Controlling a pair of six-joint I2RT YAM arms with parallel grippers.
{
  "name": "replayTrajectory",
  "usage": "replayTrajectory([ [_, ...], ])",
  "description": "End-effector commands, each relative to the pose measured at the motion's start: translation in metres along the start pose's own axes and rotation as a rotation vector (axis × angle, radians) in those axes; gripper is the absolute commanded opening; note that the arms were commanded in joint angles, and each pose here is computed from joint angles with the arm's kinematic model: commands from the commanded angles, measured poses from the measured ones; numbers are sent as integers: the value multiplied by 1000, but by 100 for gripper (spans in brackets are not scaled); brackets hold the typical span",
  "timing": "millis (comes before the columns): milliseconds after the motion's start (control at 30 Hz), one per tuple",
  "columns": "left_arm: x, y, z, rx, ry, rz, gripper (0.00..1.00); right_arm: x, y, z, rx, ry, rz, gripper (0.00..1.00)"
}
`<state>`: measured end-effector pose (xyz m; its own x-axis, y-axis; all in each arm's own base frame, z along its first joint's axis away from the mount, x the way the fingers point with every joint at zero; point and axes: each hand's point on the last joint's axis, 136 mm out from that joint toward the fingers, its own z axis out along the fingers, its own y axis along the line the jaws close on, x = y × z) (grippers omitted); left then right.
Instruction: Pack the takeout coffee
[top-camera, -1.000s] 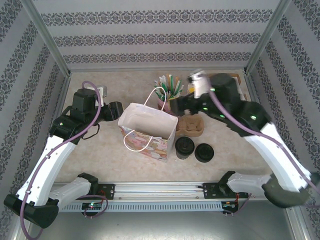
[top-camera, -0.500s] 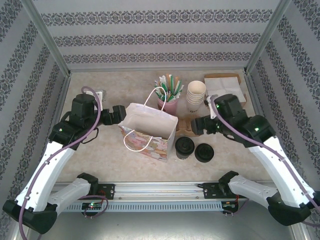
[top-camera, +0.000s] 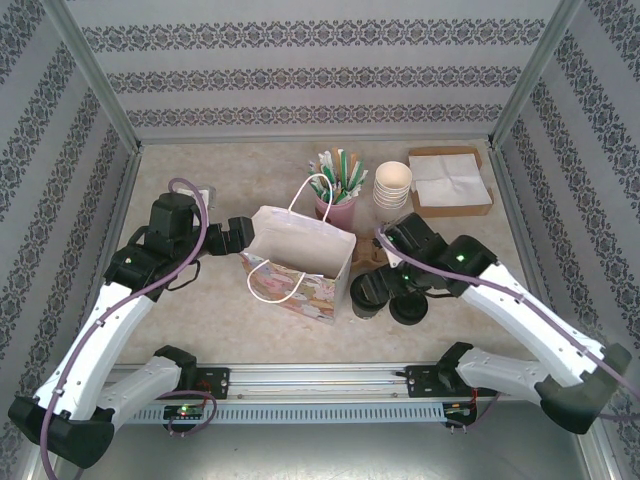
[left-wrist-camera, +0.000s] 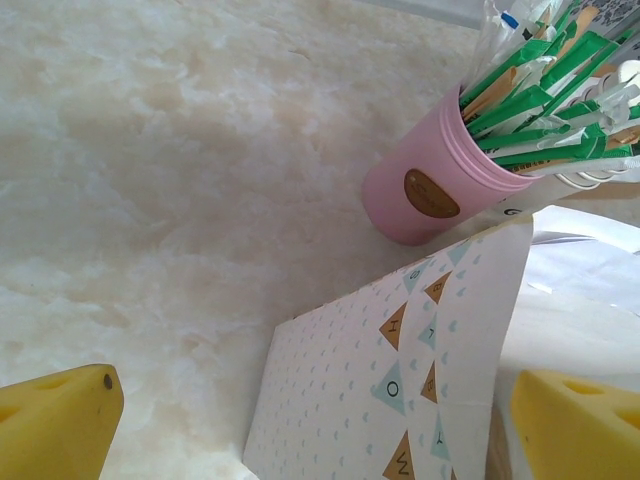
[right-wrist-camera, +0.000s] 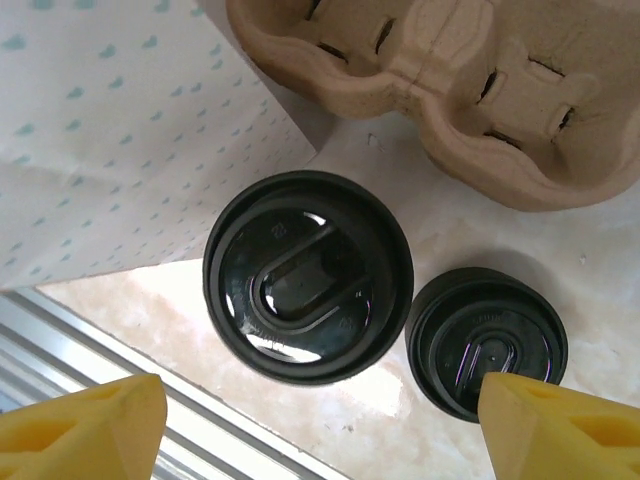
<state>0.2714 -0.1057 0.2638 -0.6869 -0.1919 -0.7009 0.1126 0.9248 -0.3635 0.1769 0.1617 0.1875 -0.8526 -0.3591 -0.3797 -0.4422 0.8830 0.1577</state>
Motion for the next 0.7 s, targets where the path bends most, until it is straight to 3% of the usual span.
replayTrajectory([
  [0, 3, -2, -6, 14, -1, -5, 100, -17, 1, 9, 29, 0, 22, 81],
  [667, 13, 2, -4, 15, 9, -21, 100, 0, 0, 50, 135, 58, 109, 83],
])
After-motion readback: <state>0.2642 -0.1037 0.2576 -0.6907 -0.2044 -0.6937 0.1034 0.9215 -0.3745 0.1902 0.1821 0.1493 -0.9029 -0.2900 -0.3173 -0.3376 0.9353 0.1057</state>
